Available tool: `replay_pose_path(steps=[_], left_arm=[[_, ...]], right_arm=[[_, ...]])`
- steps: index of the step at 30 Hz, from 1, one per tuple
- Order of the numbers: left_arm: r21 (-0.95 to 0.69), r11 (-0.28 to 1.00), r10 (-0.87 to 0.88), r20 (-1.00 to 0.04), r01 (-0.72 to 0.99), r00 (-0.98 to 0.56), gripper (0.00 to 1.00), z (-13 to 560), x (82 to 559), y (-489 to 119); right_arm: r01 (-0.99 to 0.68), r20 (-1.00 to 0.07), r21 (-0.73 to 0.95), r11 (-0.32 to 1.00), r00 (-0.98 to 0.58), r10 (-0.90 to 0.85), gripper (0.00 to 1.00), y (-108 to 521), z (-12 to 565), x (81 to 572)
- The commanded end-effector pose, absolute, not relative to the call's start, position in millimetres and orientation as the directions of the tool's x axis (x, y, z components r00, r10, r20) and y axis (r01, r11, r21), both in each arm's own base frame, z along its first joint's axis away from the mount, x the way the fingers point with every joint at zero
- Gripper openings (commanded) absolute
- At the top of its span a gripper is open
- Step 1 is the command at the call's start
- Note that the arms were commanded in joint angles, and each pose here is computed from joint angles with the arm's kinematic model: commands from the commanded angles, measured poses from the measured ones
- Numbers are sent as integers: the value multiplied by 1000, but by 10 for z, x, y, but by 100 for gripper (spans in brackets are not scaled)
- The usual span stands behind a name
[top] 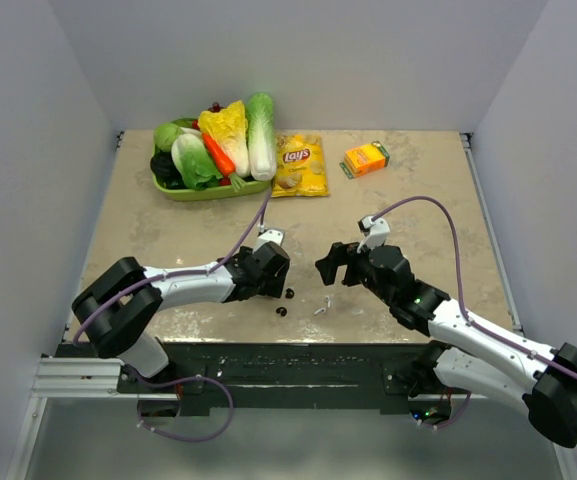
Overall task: Insert the wireless bluetooth earbuds into the charging case
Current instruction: Pick up the charging case at the center of the board.
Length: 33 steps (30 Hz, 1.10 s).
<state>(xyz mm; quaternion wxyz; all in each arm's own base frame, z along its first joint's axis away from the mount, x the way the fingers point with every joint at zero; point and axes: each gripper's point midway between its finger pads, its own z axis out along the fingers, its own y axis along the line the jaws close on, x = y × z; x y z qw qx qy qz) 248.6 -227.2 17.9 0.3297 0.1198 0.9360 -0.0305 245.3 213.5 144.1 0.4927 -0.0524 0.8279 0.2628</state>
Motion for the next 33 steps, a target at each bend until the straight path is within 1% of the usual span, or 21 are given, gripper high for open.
replay_pose_path(steps=[1,3,5,9,11,15,16,17,19,20,21,22,23,25,26,28,29,30,31,32,33], left_arm=[[26,970,206,-623,243,-755,80,141,2468,-2266],[33,970,207,-620,239,-757,84,138,2461,-2246],[37,971,207,-617,235,-759,86,140,2453,-2229],[39,972,206,-610,231,-765,87,114,2428,-2201],[38,972,207,-606,232,-768,86,88,2415,-2199],[33,972,206,-601,234,-772,78,63,2394,-2194],[33,971,209,-598,237,-774,75,57,2386,-2193],[31,971,207,-600,237,-772,68,66,2388,-2196],[29,971,207,-603,238,-770,57,77,2385,-2191],[24,970,206,-613,242,-763,48,113,2395,-2205],[24,970,204,-617,242,-760,44,125,2395,-2190],[15,968,201,-636,249,-745,41,174,2422,-2218],[-8,967,184,-664,254,-724,35,289,2451,-2251],[-50,957,167,-712,286,-682,26,445,2506,-2348],[-85,951,137,-746,297,-651,19,613,2541,-2404],[-115,932,118,-799,344,-590,9,832,2601,-2524],[-147,922,75,-838,357,-540,3,1034,2650,-2610],[-157,920,56,-855,360,-516,0,1124,2675,-2634],[-174,909,29,-880,378,-473,0,1265,2723,-2688],[-193,894,1,-901,404,-434,0,1422,2730,-2729],[-201,881,-7,-911,428,-412,0,1439,2706,-2740]], right_arm=[[-352,-848,384,854,-500,175,96,2143,1455,2458],[-353,-848,382,854,-502,172,96,2149,1450,2462],[-352,-848,381,855,-502,172,96,2148,1446,2464],[-352,-848,381,855,-502,172,96,2153,1445,2470],[-351,-848,379,856,-501,171,96,2150,1445,2472],[-349,-847,379,857,-503,170,96,2141,1439,2464],[-350,-849,378,857,-500,171,96,2141,1448,2462],[-349,-849,380,857,-499,173,96,2138,1453,2465],[-348,-849,382,856,-499,176,96,2138,1462,2465],[-350,-849,384,854,-498,177,96,2146,1478,2470],[-350,-849,383,855,-499,176,96,2147,1487,2470],[-356,-850,389,850,-494,182,96,2168,1553,2477],[-360,-850,391,847,-494,183,96,2179,1583,2477],[-366,-854,401,840,-481,198,96,2201,1725,2502],[-371,-854,408,835,-478,205,96,2219,1783,2504],[-380,-860,414,827,-461,219,96,2253,1959,2540],[-376,-861,414,829,-457,223,96,2263,2006,2562],[-342,-863,398,851,-455,221,96,2202,2013,2598],[-337,-869,402,851,-433,239,96,2206,2185,2647],[-330,-871,396,857,-431,236,96,2200,2231,2665],[-323,-873,379,867,-436,219,96,2189,2231,2678]])
